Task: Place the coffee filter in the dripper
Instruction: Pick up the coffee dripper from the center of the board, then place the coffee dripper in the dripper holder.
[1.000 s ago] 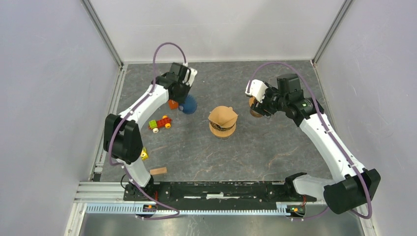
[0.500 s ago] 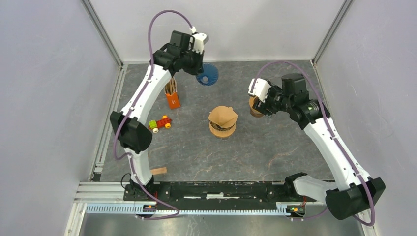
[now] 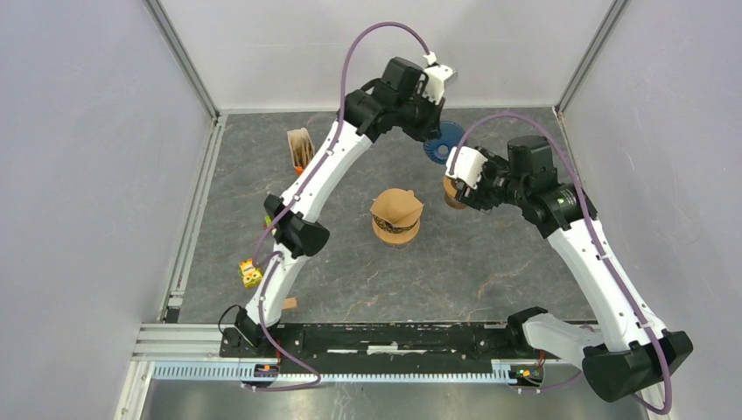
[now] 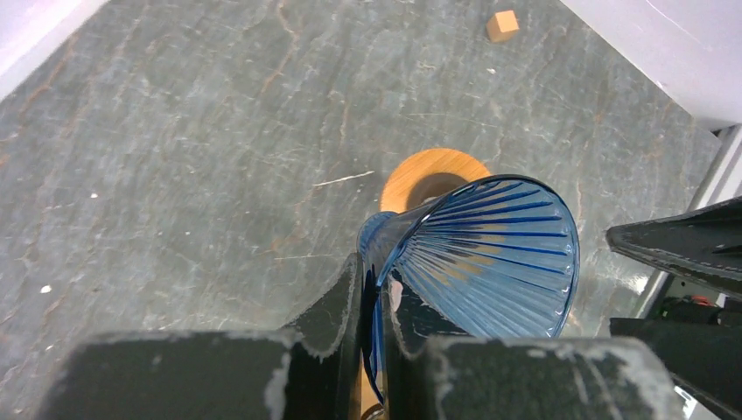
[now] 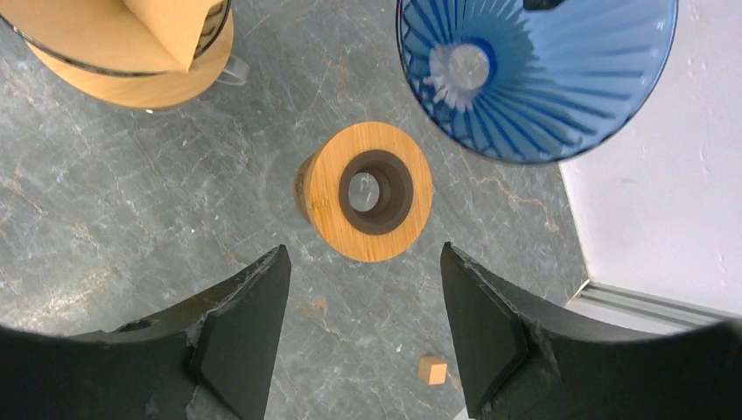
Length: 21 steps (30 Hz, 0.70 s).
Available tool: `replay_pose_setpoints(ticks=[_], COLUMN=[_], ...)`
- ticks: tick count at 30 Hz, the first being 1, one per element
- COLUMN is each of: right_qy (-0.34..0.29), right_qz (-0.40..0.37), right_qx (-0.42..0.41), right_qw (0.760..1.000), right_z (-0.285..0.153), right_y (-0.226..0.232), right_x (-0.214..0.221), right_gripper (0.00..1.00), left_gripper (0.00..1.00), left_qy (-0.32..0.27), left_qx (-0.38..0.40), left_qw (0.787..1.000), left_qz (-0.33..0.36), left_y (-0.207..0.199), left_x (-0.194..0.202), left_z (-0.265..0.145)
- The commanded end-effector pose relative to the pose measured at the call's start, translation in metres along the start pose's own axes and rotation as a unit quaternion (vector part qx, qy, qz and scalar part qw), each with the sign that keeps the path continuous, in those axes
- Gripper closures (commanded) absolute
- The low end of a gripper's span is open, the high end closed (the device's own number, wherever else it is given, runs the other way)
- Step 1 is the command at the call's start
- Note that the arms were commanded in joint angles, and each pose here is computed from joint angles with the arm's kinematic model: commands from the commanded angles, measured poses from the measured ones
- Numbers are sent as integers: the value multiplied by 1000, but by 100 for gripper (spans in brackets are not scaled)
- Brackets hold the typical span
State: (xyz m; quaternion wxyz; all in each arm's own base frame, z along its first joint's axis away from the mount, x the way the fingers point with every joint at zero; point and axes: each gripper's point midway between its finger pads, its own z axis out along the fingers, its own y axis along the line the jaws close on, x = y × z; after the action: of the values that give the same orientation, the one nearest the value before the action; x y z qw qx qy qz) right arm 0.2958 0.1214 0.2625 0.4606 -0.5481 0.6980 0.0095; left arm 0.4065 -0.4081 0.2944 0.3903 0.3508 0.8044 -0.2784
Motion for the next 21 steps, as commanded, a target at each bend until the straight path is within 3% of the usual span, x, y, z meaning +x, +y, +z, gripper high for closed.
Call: replay_pose_setpoints(ticks=[1, 21], right_qy=[11, 47], right_qz=[-32, -84], right_qx=[18, -8], right_qw=[999, 995], right_z=[-17, -4], right_y=[-9, -6], right_x=[-2, 7], right_gripper=[30, 28], left_gripper=[98, 98], left_qy=[10, 44], left_qx=[29, 68], left_qw=[999, 996], left_qz=[-28, -33], left_y=[-27, -70], left_x=[4, 32], left_z=[4, 45])
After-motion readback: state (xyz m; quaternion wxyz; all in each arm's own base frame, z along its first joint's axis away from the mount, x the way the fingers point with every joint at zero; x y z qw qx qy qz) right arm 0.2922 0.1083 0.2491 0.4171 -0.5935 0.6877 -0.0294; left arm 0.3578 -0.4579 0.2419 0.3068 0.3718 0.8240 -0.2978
